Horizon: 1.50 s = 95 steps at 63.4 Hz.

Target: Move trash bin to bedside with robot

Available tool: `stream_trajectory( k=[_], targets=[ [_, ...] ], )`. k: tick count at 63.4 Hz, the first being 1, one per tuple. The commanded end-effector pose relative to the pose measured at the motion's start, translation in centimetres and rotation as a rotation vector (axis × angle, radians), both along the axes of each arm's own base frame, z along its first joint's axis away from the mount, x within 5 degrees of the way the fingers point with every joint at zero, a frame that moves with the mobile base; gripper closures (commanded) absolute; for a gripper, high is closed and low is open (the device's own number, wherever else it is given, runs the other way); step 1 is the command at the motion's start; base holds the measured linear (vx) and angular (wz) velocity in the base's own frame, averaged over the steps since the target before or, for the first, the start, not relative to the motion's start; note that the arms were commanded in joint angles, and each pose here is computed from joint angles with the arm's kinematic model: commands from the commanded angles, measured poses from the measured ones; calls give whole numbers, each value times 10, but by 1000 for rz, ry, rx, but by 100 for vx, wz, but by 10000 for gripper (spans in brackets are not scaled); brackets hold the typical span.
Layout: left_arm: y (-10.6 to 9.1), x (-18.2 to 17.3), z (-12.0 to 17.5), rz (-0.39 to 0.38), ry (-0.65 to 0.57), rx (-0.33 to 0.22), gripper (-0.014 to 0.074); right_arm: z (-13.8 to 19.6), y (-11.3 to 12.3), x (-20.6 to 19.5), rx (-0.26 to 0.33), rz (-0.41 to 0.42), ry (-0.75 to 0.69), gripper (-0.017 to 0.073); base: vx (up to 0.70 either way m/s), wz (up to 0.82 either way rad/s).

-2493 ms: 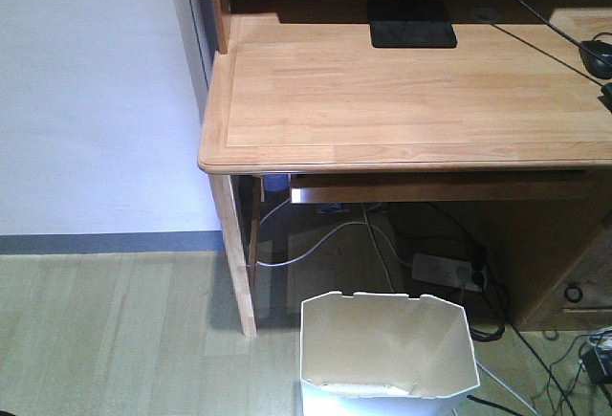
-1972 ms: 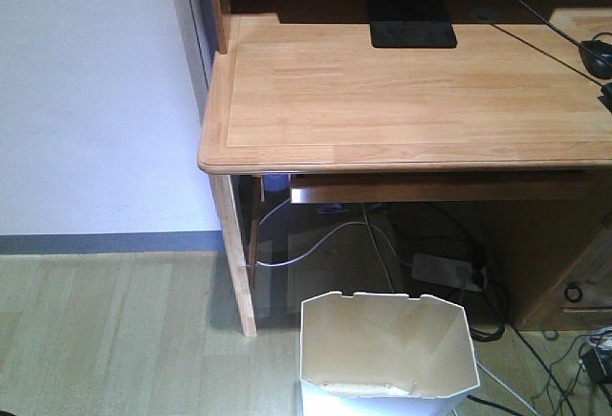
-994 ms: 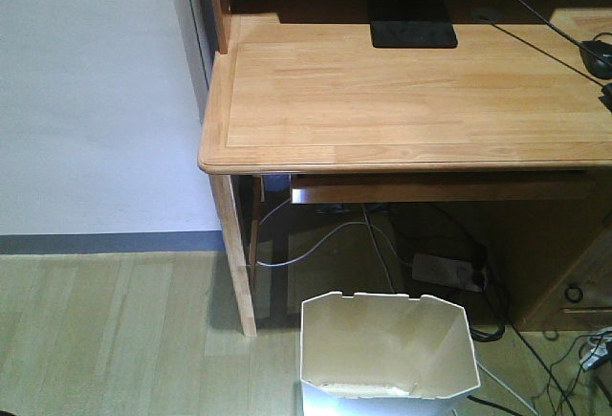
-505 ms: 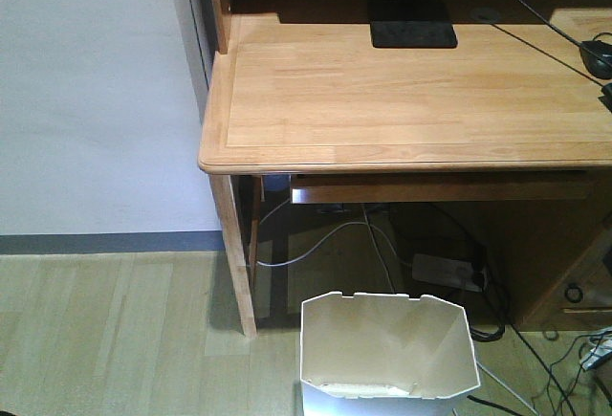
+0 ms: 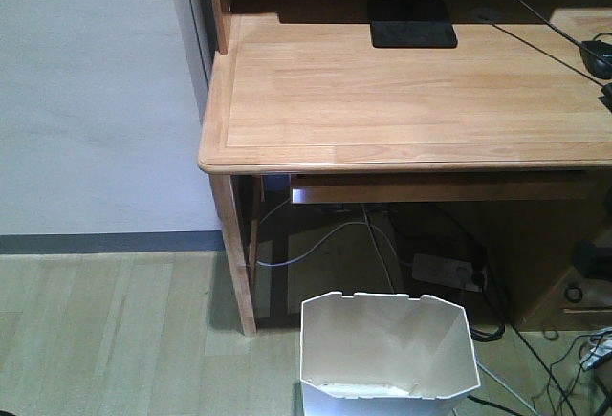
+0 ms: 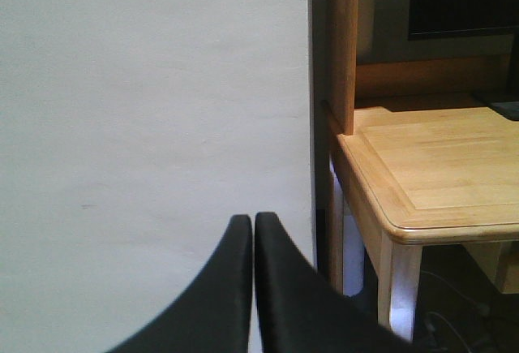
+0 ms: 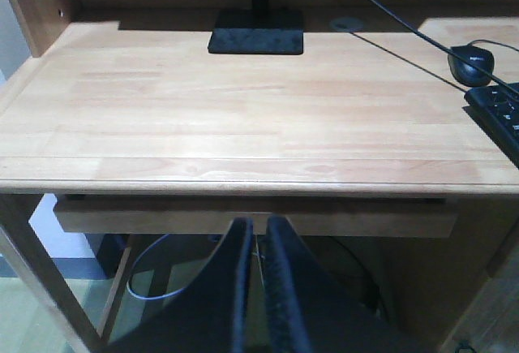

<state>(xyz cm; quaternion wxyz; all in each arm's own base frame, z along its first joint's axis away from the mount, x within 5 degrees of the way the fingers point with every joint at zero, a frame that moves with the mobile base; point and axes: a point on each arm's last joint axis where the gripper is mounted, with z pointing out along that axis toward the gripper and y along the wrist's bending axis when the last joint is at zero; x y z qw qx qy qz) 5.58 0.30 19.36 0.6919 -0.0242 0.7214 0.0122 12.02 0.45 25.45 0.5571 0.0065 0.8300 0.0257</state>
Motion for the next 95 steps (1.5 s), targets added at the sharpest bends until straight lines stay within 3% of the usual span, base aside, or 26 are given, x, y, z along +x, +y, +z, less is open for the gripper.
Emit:
stream_trajectory(
  k=[1, 14, 25, 33, 50, 76, 86, 95],
  targets=[
    [0, -1, 14, -3, -97, -4, 600, 17, 0, 5, -12, 3, -98, 400, 0, 0],
    [0, -1, 14, -3, -97, -4, 600, 17, 0, 5, -12, 3, -98, 106, 0, 0],
    [0, -1, 14, -3, -97, -4, 600, 17, 0, 5, -9, 2, -99, -17, 0, 0],
    [0, -1, 14, -3, -97, -4, 600, 18, 0, 5, 42, -10, -102, -24, 0, 0],
    [0, -1, 14, -3, -97, -4, 600, 16, 1, 22, 37, -10, -7, -24, 0, 0],
    [0, -1, 14, -3, -97, -4, 600, -9, 4, 81, 16, -6, 376, -24, 0, 0],
    [0, -1, 14, -3, -97, -4, 600, -37, 3, 110, 10, -12, 572, -24, 0, 0],
    [0, -1, 14, -3, -97, -4, 600, -70, -6, 131, 47, -52, 730, -24, 0, 0]
  ],
)
